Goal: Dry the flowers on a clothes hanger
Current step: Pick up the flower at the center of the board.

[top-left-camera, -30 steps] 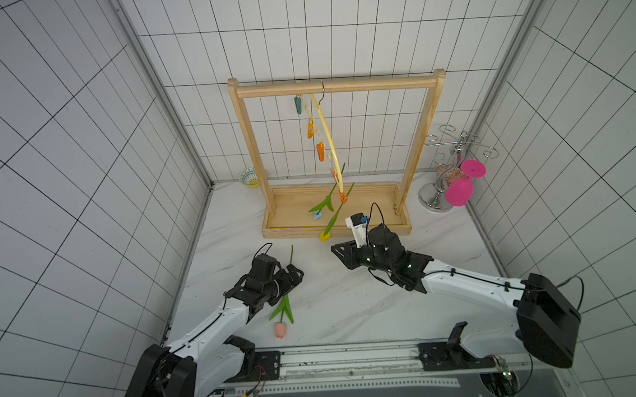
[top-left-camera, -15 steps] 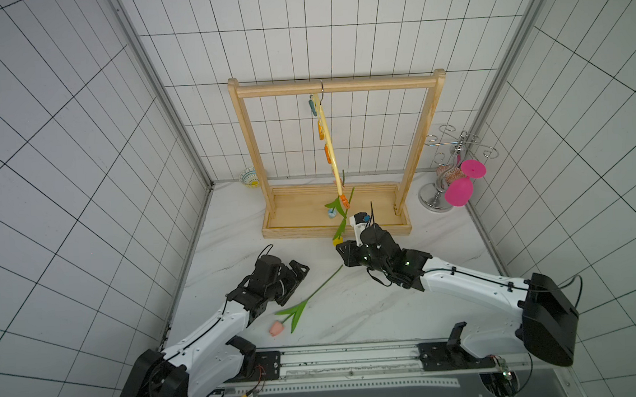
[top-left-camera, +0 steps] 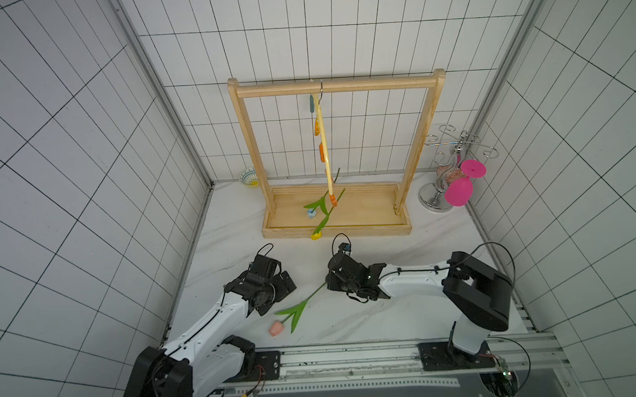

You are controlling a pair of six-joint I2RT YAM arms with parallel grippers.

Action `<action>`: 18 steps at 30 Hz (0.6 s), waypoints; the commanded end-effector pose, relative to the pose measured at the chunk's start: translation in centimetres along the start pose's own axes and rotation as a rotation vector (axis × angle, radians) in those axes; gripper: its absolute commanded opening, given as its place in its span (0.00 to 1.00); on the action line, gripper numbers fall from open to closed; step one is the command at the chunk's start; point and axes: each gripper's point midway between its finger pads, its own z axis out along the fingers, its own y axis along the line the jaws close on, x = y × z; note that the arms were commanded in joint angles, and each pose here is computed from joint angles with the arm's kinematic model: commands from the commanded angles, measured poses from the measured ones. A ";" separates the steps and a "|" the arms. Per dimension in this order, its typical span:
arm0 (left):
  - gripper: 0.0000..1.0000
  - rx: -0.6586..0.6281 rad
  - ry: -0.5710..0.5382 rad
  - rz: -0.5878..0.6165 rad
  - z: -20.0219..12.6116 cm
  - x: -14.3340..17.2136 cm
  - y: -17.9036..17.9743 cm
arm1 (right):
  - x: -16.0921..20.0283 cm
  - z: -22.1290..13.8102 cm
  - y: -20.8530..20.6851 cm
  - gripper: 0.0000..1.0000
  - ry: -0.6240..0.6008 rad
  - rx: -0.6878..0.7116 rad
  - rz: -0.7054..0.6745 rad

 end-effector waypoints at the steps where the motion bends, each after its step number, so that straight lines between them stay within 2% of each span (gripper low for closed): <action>1: 0.98 0.040 0.080 0.028 -0.2 2.0 0.1 | 0.1 0.7 1.7 0.27 0.006 -0.056 0.030; 6: 0.98 0.189 0.197 0.003 -0.4 4.7 -2.1 | -0.4 2.1 2.7 0.29 0.017 -0.066 0.032; 11: 0.98 0.308 0.280 -0.024 0.0 7.7 -5.1 | -3.7 3.1 4.2 0.30 -0.019 -0.101 -0.015; 16: 0.98 0.378 0.261 -0.053 -0.5 7.7 -7.3 | -6.9 2.8 3.6 0.32 -0.007 -0.065 -0.105; 18: 0.98 0.384 0.213 -0.046 -0.9 6.7 -7.8 | -7.3 2.2 3.0 0.32 0.003 -0.024 -0.151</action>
